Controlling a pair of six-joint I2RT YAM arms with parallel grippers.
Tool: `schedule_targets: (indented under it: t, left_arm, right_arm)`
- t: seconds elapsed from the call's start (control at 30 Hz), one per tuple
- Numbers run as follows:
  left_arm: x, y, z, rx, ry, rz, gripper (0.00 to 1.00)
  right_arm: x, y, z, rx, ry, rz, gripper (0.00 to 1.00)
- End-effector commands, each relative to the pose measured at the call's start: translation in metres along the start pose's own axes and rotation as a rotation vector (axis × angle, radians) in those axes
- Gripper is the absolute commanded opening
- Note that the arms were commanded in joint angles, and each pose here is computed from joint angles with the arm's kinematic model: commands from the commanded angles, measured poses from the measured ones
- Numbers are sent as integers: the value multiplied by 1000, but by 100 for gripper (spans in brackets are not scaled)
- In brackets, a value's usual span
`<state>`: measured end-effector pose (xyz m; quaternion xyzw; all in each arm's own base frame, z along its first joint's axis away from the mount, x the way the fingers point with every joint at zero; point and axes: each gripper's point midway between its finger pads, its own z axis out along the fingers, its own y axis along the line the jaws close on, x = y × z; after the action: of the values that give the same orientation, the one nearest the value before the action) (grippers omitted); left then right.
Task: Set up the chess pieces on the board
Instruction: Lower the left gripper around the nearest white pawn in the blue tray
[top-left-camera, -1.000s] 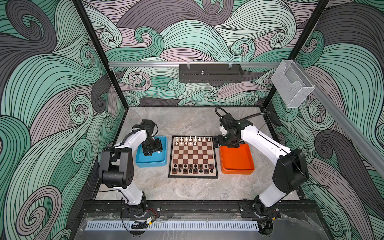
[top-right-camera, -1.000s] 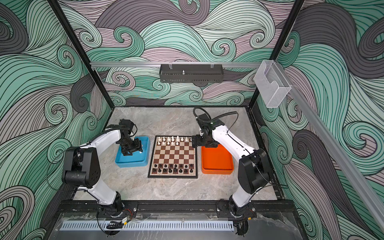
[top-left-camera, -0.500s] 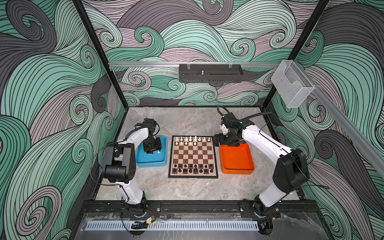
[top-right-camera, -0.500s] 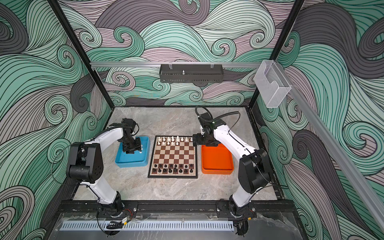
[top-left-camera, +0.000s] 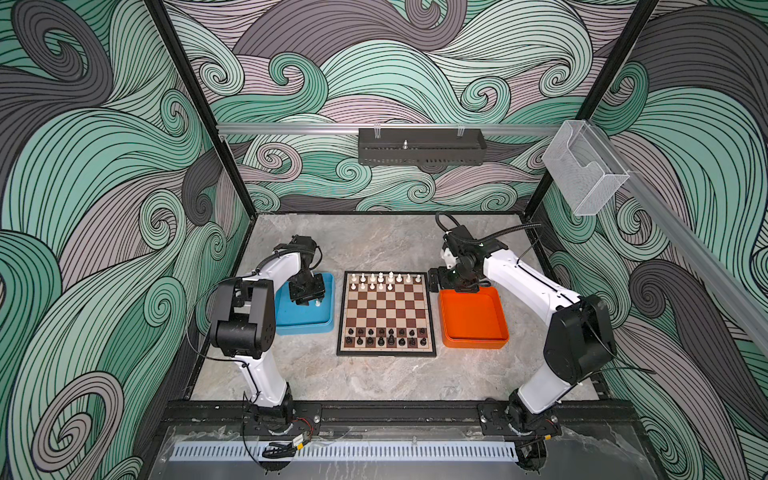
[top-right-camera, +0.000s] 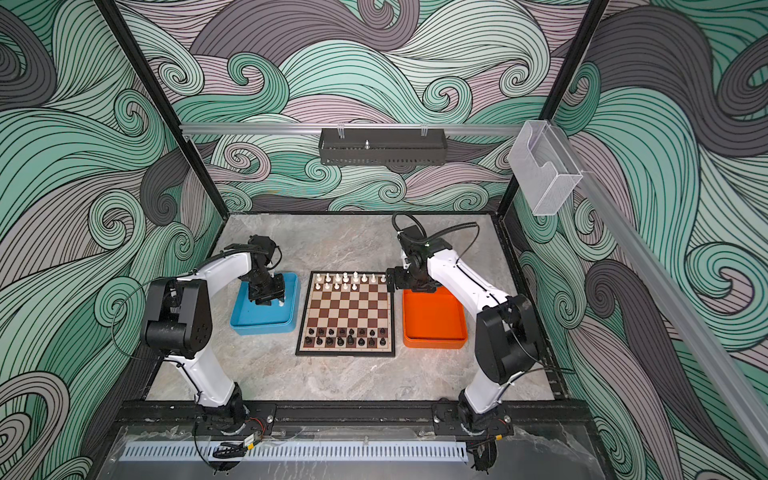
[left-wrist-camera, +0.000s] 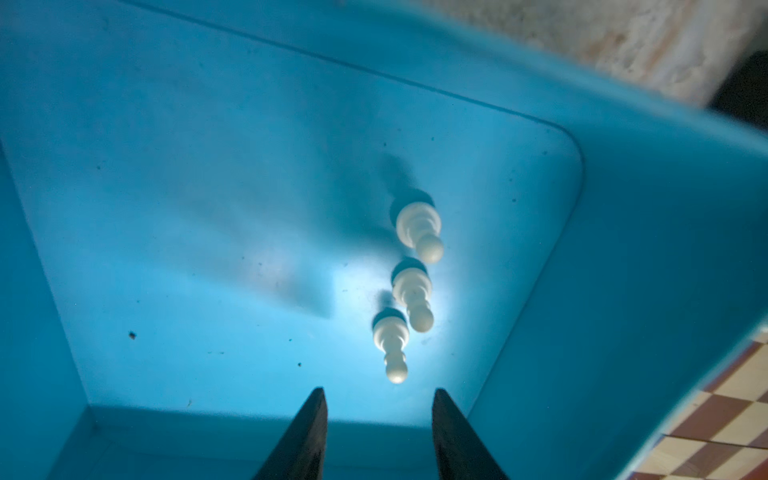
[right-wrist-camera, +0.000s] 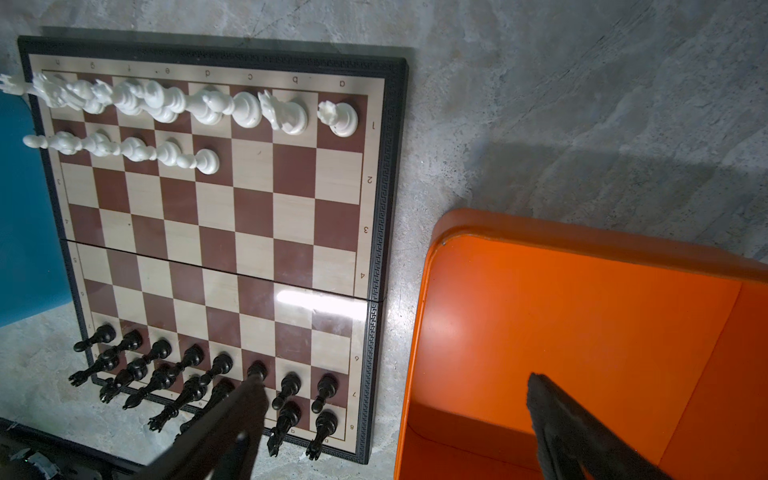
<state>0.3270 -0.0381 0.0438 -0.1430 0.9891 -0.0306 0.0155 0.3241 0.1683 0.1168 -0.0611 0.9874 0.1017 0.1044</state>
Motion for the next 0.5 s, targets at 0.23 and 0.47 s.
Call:
schedule_targets:
  t: [0.23,0.47]
  left_arm:
    - [-6,-2,4,-18,4,9,34]
    - [-7,-2,6,-21,8,9,32]
  right_arm:
    - [2,-4,7,-1,24,4,97]
    - [1,-4,9,-3,25,5,97]
